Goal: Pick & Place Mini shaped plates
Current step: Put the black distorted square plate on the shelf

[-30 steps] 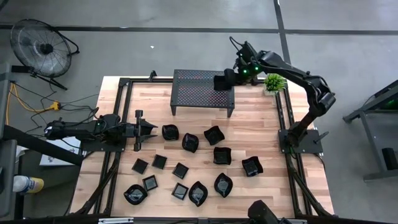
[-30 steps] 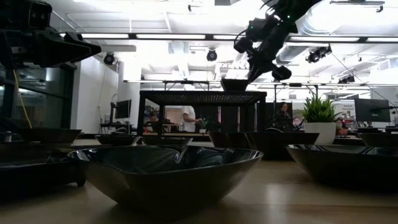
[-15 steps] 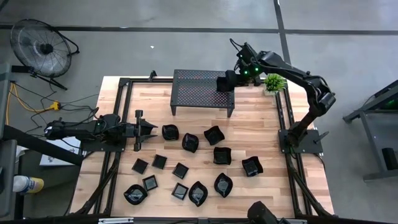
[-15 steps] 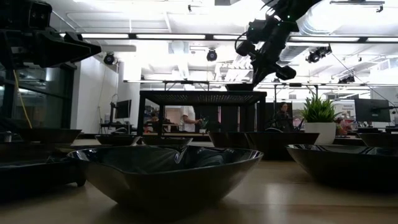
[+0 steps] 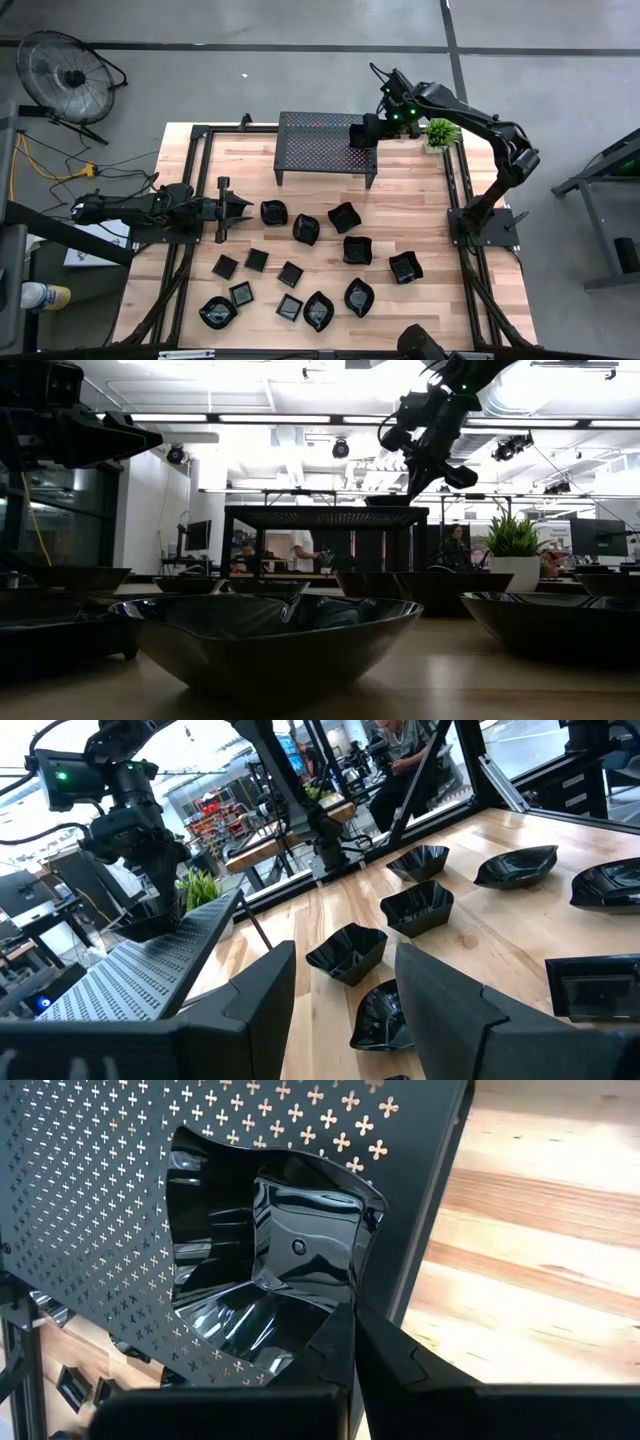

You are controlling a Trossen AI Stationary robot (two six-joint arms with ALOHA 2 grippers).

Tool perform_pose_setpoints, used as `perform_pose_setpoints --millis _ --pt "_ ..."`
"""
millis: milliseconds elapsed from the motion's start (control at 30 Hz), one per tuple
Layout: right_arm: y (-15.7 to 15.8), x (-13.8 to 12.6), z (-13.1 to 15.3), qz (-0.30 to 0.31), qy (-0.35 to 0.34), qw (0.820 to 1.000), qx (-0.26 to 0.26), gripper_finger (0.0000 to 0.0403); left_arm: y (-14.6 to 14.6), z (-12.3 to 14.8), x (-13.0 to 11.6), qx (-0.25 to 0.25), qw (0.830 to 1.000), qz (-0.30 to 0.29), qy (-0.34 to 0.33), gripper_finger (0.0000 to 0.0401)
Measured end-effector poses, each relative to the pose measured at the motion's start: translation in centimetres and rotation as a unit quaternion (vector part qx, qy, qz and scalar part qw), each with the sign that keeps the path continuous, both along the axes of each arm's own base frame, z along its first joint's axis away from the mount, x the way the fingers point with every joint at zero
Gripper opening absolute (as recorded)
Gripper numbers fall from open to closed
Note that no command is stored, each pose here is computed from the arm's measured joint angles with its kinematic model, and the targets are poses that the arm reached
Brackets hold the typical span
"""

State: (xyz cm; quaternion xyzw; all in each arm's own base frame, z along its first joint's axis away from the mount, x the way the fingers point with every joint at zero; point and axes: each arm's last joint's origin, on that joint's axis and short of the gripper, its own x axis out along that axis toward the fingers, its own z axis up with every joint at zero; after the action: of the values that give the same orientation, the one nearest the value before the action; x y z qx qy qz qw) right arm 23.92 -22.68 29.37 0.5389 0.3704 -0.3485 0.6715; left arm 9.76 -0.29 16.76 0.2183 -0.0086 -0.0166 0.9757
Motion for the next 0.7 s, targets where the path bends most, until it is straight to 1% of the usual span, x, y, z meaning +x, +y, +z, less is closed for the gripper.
perform_pose_setpoints --millis 367,700 --pt "0.51 0.49 0.02 0.015 0.000 1.000 -0.004 0.0023 0.00 0.00 0.00 0.000 1.000 0.000 0.000 0.0170" --pt "0.16 0.15 0.05 0.018 -0.006 1.000 -0.002 0.0050 0.00 0.00 0.00 0.000 1.000 0.000 0.000 0.0170"
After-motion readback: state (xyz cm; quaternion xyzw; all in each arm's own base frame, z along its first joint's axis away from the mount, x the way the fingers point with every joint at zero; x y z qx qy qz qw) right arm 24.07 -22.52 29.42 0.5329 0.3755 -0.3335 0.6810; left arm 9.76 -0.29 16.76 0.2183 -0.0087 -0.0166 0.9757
